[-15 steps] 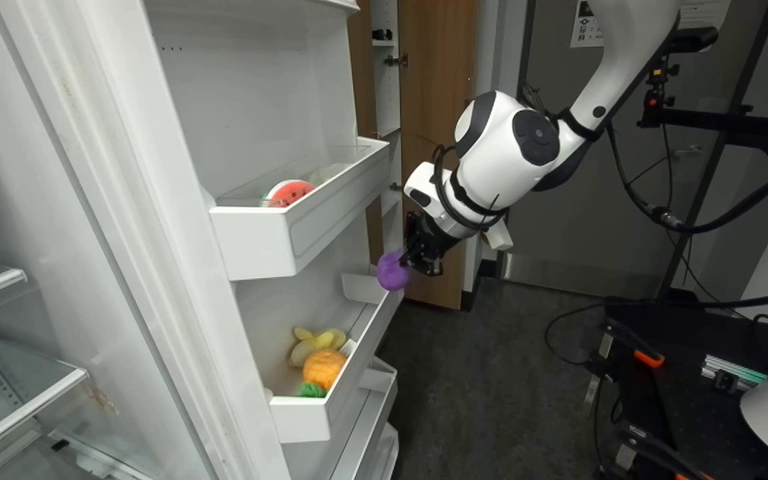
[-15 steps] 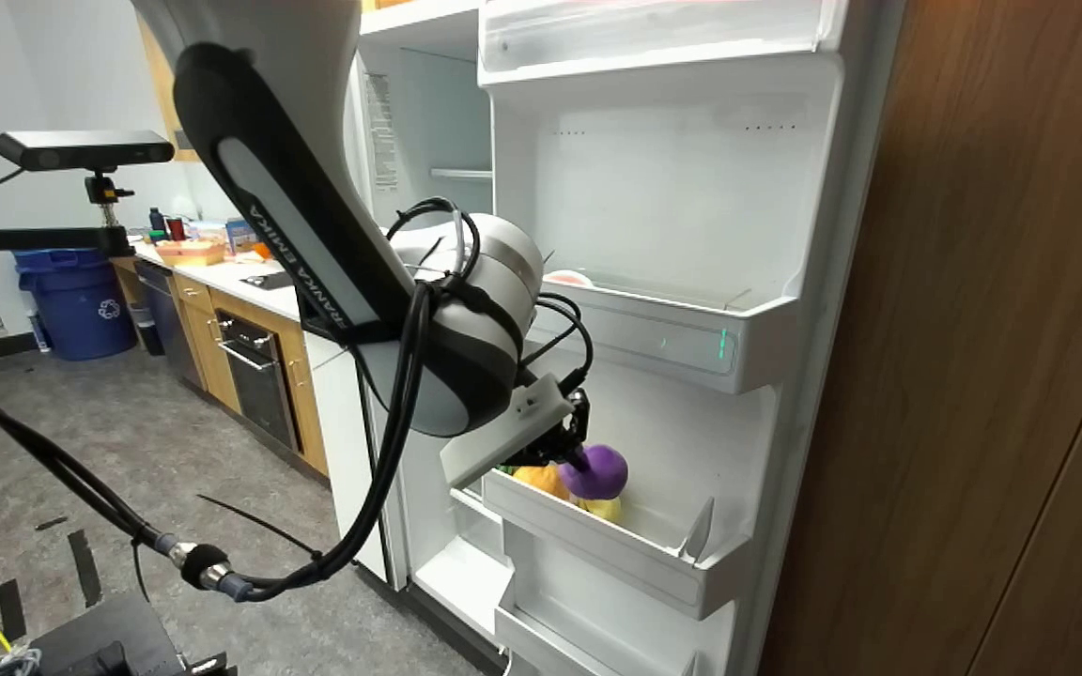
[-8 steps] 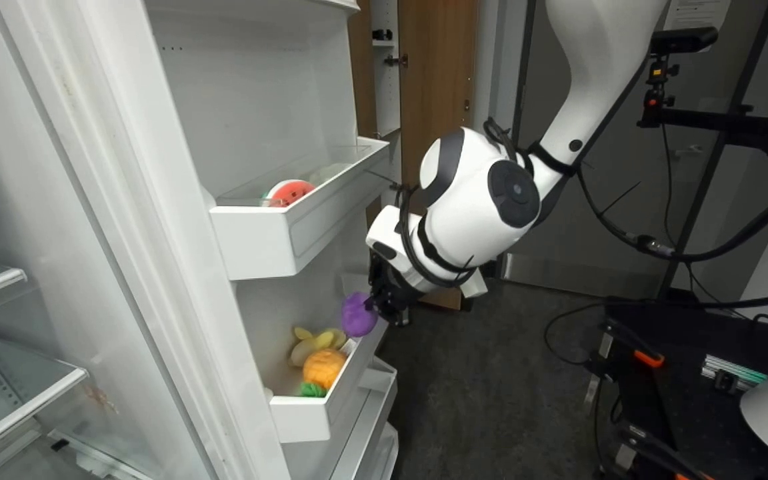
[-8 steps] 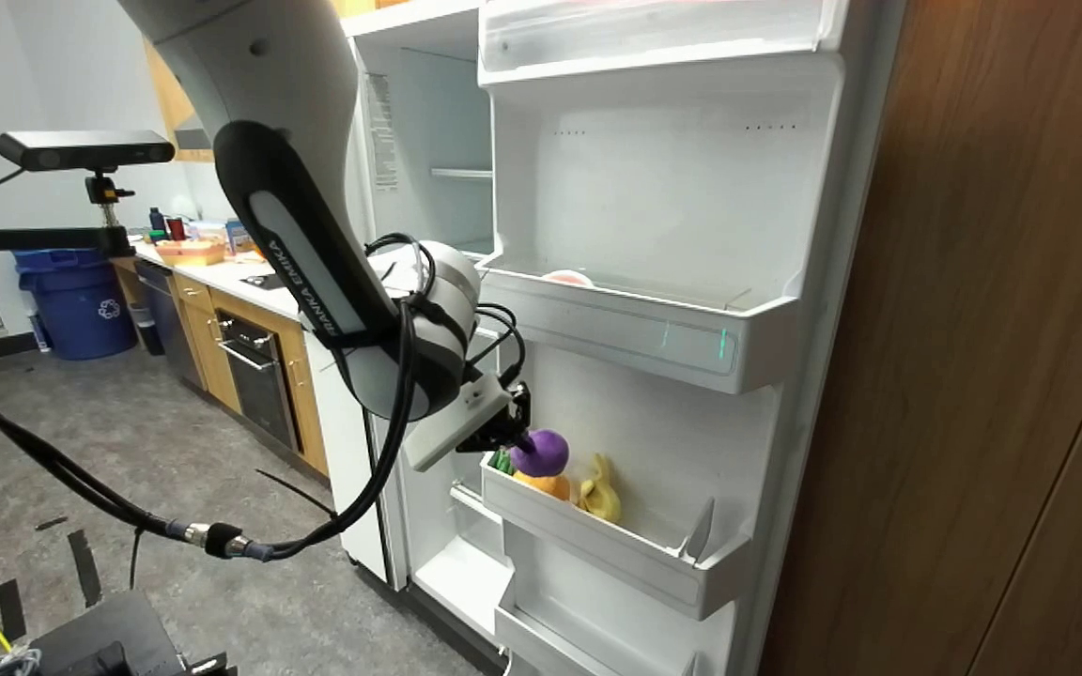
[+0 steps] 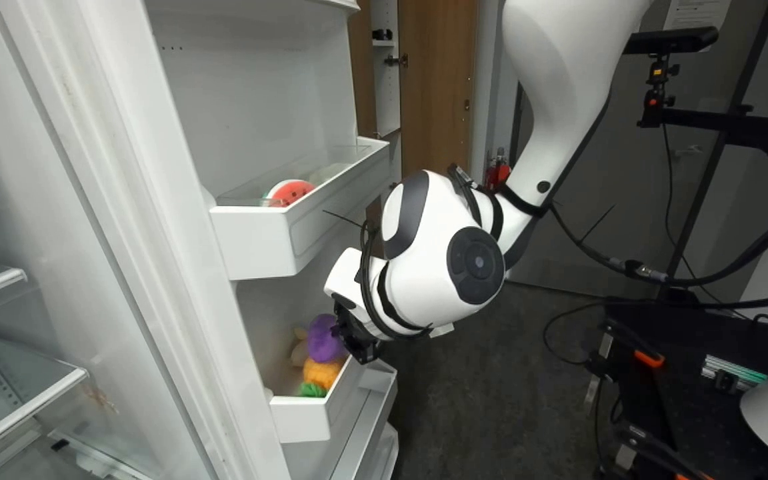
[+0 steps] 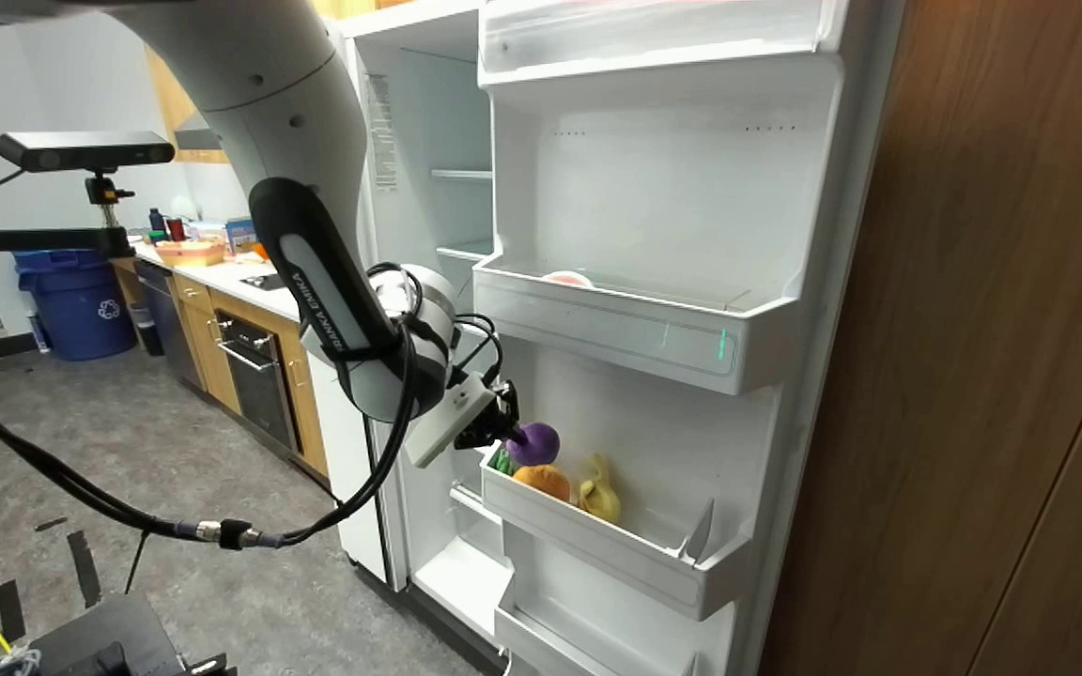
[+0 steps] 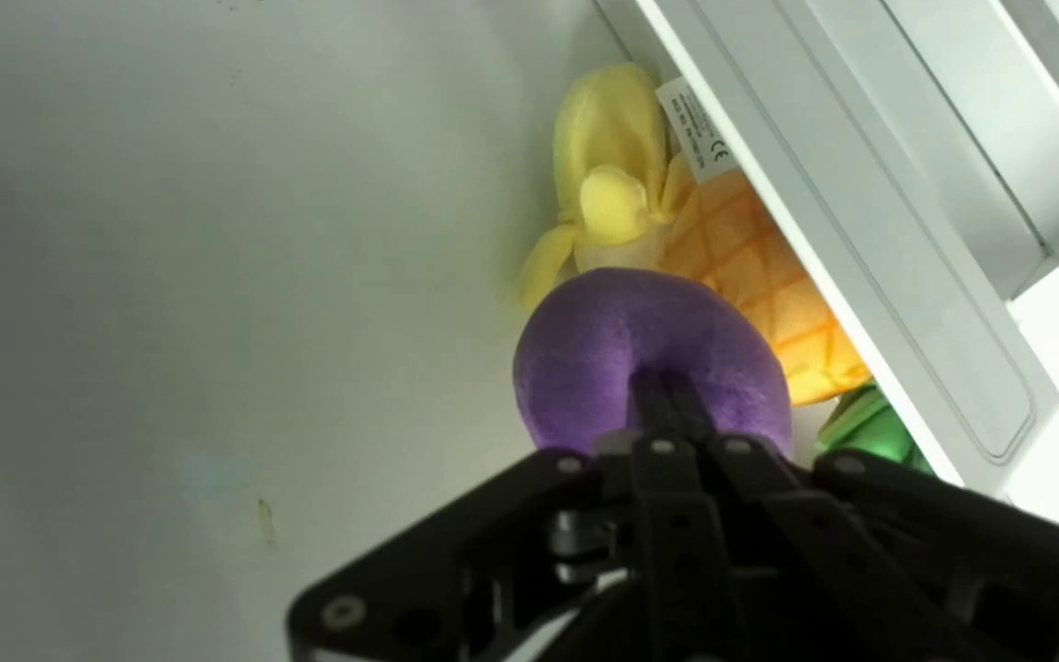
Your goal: Pick the purple ball and put in the side compartment of the fridge door
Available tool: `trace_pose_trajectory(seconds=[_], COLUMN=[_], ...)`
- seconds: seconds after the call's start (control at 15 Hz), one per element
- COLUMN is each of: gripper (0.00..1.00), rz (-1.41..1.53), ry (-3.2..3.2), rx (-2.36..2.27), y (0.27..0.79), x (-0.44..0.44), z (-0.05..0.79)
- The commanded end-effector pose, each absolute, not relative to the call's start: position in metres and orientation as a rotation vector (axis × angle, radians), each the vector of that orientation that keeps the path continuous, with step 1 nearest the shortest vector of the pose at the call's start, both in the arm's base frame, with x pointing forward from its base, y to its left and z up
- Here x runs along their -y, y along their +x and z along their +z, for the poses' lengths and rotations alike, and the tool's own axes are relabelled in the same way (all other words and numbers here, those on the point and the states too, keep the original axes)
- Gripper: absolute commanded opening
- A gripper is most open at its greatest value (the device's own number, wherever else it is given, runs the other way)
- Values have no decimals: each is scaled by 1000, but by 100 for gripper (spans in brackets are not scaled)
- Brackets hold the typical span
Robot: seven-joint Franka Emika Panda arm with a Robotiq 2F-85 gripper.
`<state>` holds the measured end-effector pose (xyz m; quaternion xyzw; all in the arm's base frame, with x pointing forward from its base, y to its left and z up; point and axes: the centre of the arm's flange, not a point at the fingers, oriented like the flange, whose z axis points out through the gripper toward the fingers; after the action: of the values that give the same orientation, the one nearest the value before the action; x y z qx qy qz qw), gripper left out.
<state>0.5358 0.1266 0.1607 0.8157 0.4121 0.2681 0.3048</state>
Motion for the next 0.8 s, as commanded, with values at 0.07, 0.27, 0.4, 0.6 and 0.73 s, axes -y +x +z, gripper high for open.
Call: trace_pose_trajectory(seconds=[0.07,0.27,0.4,0.6,0.73], gripper=[0,26,34,57,72], rz=[714,684,656,624,604], ry=[2121,2128,2144,2174,2208], rx=[-1070,-1063,-1029,-986,-987], y=[552,550,551,550,545], x=[-134,-110,-86,-49,-25], z=[148,146,147,151,158])
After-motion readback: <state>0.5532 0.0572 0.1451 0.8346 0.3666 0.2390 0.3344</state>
